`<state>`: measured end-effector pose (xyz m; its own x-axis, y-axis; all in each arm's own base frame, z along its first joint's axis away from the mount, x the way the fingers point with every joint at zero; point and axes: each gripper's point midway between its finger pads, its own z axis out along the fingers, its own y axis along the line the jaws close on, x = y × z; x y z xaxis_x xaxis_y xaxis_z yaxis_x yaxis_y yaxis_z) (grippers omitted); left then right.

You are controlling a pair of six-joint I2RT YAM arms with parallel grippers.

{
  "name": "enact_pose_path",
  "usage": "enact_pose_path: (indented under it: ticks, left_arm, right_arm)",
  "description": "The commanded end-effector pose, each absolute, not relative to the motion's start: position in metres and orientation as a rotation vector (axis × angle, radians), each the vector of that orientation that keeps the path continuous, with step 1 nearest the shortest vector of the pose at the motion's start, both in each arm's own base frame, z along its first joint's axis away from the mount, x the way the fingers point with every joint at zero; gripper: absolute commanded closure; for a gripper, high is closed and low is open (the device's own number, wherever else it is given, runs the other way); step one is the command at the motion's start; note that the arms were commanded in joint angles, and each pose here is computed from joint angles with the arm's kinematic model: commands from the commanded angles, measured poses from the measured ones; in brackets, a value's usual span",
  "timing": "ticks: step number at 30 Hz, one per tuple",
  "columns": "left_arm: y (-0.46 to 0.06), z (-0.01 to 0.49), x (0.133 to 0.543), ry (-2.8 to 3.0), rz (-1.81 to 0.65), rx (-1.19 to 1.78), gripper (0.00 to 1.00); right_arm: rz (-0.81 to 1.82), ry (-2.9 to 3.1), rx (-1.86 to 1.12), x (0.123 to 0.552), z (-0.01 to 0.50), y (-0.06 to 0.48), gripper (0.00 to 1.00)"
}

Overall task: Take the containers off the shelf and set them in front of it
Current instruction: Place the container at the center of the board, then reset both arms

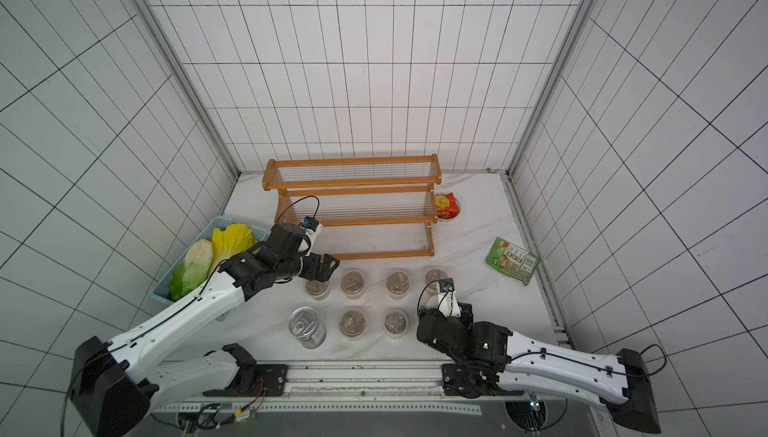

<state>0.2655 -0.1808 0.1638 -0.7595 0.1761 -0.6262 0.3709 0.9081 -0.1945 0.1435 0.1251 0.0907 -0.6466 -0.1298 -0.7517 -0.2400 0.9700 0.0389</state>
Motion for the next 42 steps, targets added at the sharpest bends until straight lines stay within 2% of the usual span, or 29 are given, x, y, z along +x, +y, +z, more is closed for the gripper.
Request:
enact_pose_path:
  ticks: [1,7,11,14,19,25,33,42]
  left_arm:
    - [-0.183,0.171,0.269,2.423,-0.418,0.407,0.02]
    - [-0.180,0.175,0.273,2.418,-0.413,0.411,0.02]
    - [-0.174,0.192,0.279,2.390,-0.416,0.386,0.02]
    - [-0.165,0.208,0.283,2.356,-0.411,0.352,0.01]
    - [-0.132,0.226,0.293,2.321,-0.360,0.220,0.02]
    - [-0.063,0.222,0.294,2.308,-0.233,-0.062,0.02]
    - [0.038,0.203,0.301,2.199,-0.015,-0.475,0.02]
    - [0.091,0.174,0.334,2.048,0.265,-0.633,0.02]
  right_arm:
    - [0.172,2.276,-0.228,0.145,0.092,0.124,0.02]
    - [0.171,2.236,-0.216,0.150,0.112,0.123,0.01]
    - [0.121,2.171,-0.202,0.157,0.150,0.114,0.01]
    - [0.072,2.105,-0.084,0.164,0.181,0.091,0.01]
    - [0.035,1.952,-0.054,0.186,0.234,0.085,0.01]
    - [0.047,2.068,0.022,0.227,0.235,0.064,0.01]
    - [-0.078,2.018,0.270,0.285,0.230,-0.004,0.01]
    - [-0.208,1.979,0.312,0.346,0.172,-0.048,0.01]
